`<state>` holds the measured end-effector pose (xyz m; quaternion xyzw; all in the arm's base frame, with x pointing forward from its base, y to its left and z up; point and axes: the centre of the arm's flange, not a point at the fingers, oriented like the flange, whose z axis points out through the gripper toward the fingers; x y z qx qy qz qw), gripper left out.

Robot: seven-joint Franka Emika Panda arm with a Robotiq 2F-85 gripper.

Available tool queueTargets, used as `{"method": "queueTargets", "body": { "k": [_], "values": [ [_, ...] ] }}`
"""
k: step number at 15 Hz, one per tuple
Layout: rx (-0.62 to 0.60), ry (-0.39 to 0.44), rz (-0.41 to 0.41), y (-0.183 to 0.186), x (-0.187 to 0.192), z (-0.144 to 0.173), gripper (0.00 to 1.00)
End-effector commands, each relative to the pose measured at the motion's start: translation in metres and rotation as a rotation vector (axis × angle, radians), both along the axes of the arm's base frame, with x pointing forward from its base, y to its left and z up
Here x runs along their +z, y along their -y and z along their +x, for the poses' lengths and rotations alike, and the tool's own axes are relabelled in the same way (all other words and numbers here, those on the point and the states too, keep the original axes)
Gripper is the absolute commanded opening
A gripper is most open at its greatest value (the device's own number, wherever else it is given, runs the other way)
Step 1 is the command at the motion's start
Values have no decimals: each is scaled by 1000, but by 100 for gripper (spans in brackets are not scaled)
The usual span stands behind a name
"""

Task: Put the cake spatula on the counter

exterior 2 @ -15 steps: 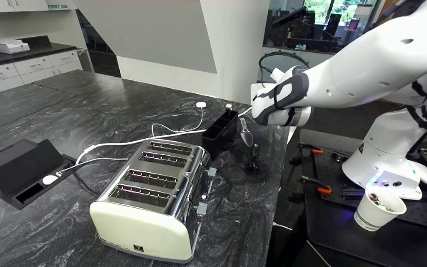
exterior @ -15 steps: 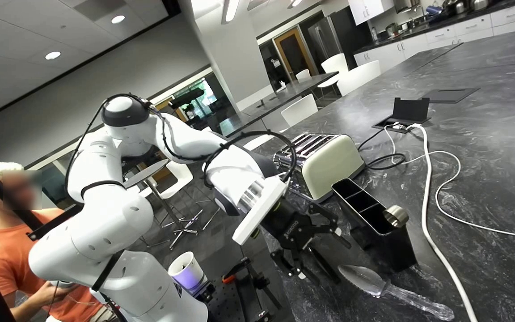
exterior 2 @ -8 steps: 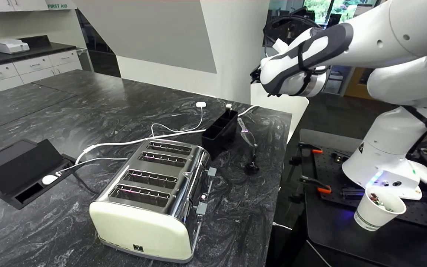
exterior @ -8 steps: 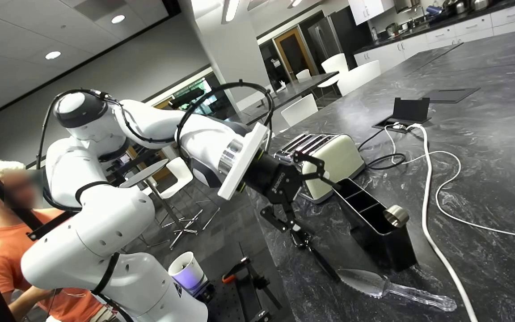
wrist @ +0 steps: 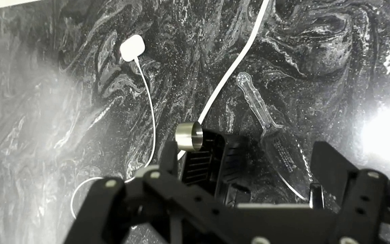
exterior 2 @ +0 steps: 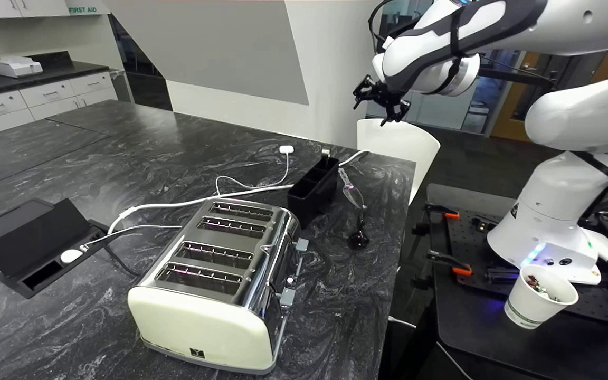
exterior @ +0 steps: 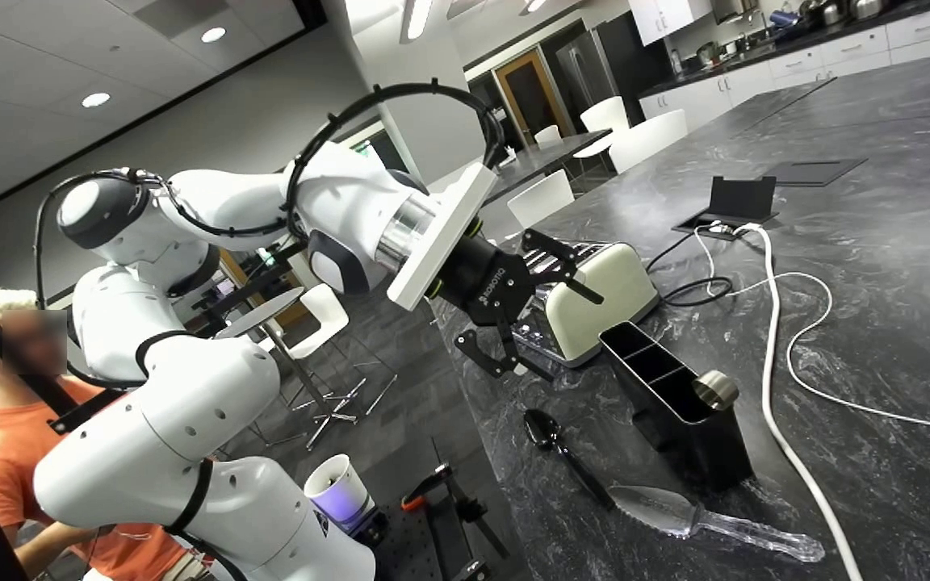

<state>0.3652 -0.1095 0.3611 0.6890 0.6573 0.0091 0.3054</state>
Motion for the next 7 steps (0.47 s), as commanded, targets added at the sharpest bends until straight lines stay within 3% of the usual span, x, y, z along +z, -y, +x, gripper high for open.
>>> {"method": "queueTargets", "body": {
  "k": [1,5,6,7],
  "values": [
    [23,-42,28,-7,26,-39,100],
    [54,-79,58,-10,34,-41,100],
    [35,-67,55,2,25,-9,100],
    [42,-71,57,0,28,-10,100]
  ]
}}
